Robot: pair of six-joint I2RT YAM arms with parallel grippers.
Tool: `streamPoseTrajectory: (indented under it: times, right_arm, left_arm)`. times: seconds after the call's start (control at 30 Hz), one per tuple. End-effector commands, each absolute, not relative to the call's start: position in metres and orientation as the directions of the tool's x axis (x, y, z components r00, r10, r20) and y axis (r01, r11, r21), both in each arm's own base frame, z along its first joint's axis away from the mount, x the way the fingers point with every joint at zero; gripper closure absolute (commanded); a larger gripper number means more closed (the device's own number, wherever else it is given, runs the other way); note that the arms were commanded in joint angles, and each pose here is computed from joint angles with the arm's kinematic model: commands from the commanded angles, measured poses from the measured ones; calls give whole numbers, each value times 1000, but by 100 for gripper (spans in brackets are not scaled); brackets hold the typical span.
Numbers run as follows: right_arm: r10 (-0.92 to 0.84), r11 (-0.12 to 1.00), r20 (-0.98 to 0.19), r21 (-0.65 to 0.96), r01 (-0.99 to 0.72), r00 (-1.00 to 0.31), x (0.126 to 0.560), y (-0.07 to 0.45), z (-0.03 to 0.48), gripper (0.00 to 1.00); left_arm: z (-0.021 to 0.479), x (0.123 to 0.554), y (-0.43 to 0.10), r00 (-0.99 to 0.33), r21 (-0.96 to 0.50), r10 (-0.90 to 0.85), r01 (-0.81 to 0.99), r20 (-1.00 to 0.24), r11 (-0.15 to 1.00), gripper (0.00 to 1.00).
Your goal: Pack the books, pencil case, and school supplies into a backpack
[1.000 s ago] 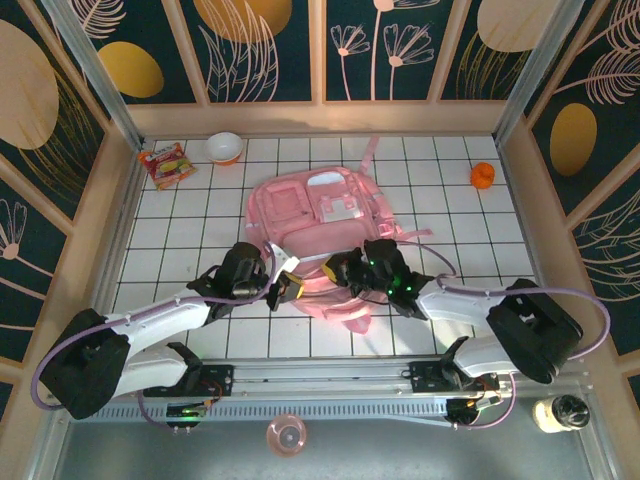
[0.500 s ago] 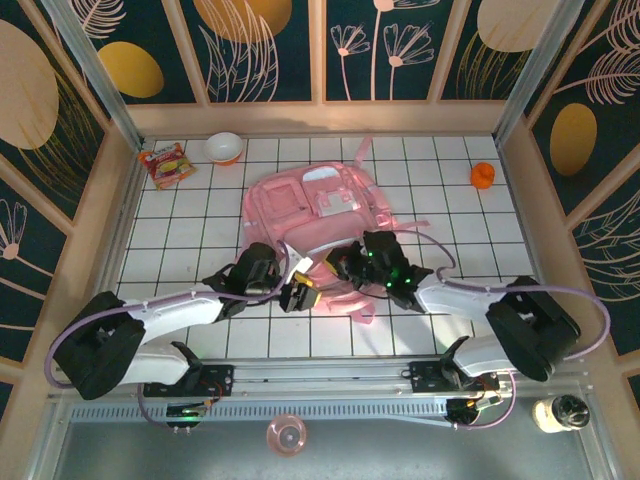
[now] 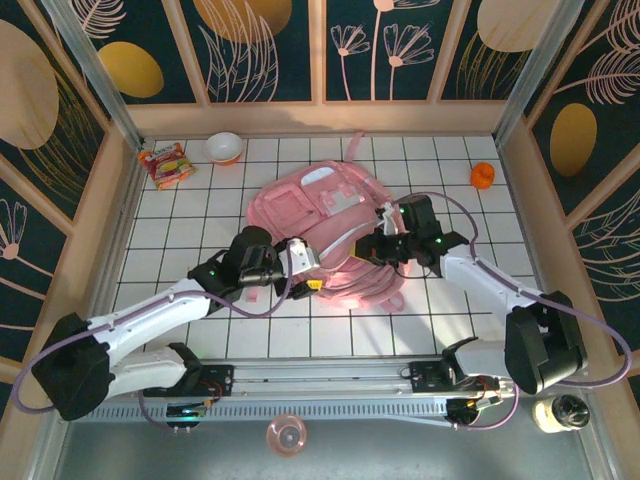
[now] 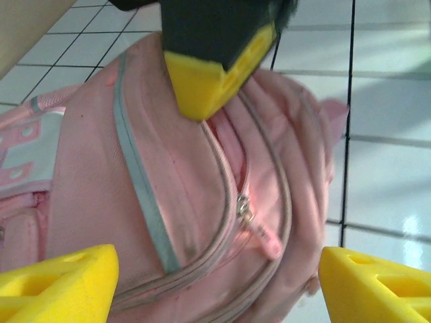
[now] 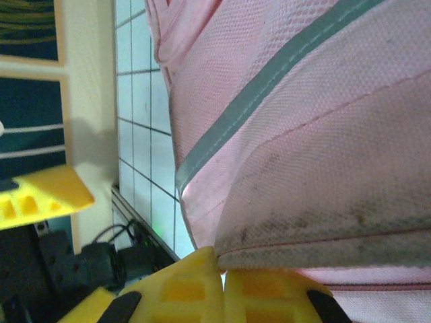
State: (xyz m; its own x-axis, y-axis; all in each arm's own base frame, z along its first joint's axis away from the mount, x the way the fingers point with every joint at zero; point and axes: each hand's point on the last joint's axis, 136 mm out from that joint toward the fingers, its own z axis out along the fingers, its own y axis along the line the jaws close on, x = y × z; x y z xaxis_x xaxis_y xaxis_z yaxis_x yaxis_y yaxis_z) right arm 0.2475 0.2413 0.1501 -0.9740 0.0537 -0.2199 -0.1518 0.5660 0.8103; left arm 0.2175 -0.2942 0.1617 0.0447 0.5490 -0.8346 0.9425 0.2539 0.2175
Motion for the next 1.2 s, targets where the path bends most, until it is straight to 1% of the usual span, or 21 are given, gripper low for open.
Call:
streamPoseTrajectory:
  times: [0.0, 0.17, 0.23, 0.27, 0.3, 0.33, 0.43, 0.47, 0.5, 0.57, 0.63, 0.67, 0.8, 0.93, 1.03, 1.17]
  right_arm:
    - [-86, 503, -262, 821, -269, -961, 234, 248, 163, 100]
    - [-103, 488, -268, 826, -283, -958, 240, 252, 165, 100]
    - [-109, 482, -272, 827, -290, -956, 242, 252, 165, 100]
    - [-112, 479, -276, 827, -295, -955, 243, 253, 166, 100]
    - [-113, 479, -276, 826, -296, -954, 244, 252, 166, 100]
    - [-114, 479, -281, 825, -300, -953, 245, 252, 167, 100]
    - [-95, 504, -290, 811, -298, -952, 251, 245, 167, 100]
    - [-81, 524, -294, 800, -292, -952, 254, 241, 167, 98]
    - [-62, 556, -307, 780, -288, -950, 258, 236, 168, 90]
    - [-14, 632, -335, 727, -268, -942, 264, 224, 171, 72]
    - [50, 707, -368, 669, -227, -928, 268, 211, 176, 62]
    - [86, 744, -384, 638, -197, -919, 268, 204, 178, 59]
    - [179, 836, -436, 540, -97, -882, 251, 192, 186, 58]
    - [232, 866, -443, 500, -24, -866, 222, 196, 183, 57]
    - [229, 871, -460, 490, -30, -858, 209, 208, 184, 57]
    - [143, 882, -485, 457, -111, -862, 202, 233, 178, 56]
  left_arm:
    - [151, 229, -294, 209, 386, 640, 911, -739, 148, 21]
    - [138, 243, -302, 277, 450, 671, 888, -687, 94, 21]
    - [132, 249, -305, 291, 474, 677, 875, -676, 96, 24]
    - [129, 253, -306, 301, 488, 679, 868, -670, 97, 28]
    - [127, 256, -308, 306, 497, 680, 862, -667, 100, 34]
    - [125, 259, -309, 304, 500, 681, 860, -667, 105, 44]
    - [123, 257, -316, 290, 465, 662, 880, -691, 100, 80]
    - [124, 255, -318, 277, 445, 653, 890, -705, 103, 92]
    - [126, 251, -320, 255, 413, 636, 904, -728, 111, 100]
    - [133, 244, -326, 194, 334, 581, 931, -790, 144, 100]
    - [140, 236, -332, 120, 238, 512, 956, -850, 170, 100]
    - [142, 233, -334, 83, 192, 482, 964, -872, 182, 100]
    - [144, 228, -338, -15, 81, 435, 976, -900, 201, 100]
    - [143, 224, -340, -57, 28, 429, 982, -901, 189, 100]
    - [141, 223, -341, -72, 10, 438, 983, -896, 184, 100]
    - [140, 223, -344, -83, -4, 441, 984, -893, 177, 100]
